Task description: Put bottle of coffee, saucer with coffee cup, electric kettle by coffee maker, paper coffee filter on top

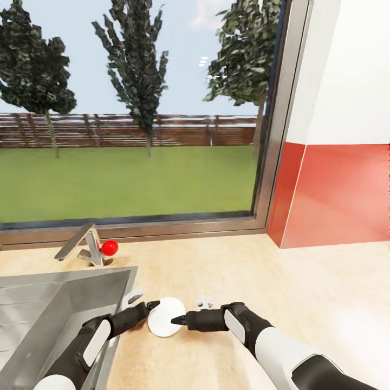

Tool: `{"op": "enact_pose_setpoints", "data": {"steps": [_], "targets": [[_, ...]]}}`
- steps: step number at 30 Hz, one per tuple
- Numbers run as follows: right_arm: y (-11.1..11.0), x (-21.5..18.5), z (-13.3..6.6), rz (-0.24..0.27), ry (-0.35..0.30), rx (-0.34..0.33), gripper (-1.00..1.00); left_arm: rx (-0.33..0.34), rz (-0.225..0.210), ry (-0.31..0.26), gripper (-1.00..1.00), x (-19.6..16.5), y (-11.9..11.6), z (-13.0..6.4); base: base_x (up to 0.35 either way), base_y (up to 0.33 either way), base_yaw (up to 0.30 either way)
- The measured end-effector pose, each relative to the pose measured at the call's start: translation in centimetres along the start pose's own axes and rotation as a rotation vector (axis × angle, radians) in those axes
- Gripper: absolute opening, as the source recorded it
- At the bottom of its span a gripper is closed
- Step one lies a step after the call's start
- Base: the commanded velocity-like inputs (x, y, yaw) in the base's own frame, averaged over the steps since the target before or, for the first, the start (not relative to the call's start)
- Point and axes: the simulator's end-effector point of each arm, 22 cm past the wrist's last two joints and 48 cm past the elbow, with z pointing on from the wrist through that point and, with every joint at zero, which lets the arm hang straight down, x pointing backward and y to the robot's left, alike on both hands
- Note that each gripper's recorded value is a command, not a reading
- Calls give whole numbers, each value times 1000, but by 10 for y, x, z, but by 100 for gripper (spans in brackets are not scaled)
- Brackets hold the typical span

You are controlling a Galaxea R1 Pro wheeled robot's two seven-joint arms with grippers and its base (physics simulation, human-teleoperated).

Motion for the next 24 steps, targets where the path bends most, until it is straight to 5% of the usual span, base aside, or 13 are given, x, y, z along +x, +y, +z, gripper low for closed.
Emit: {"op": "enact_pose_setpoints", "data": {"steps": [24], "targets": [[-1,0,0,-8,-2,4,100,-2,8,1,100,1,-1,0,-14,0,0]]}}
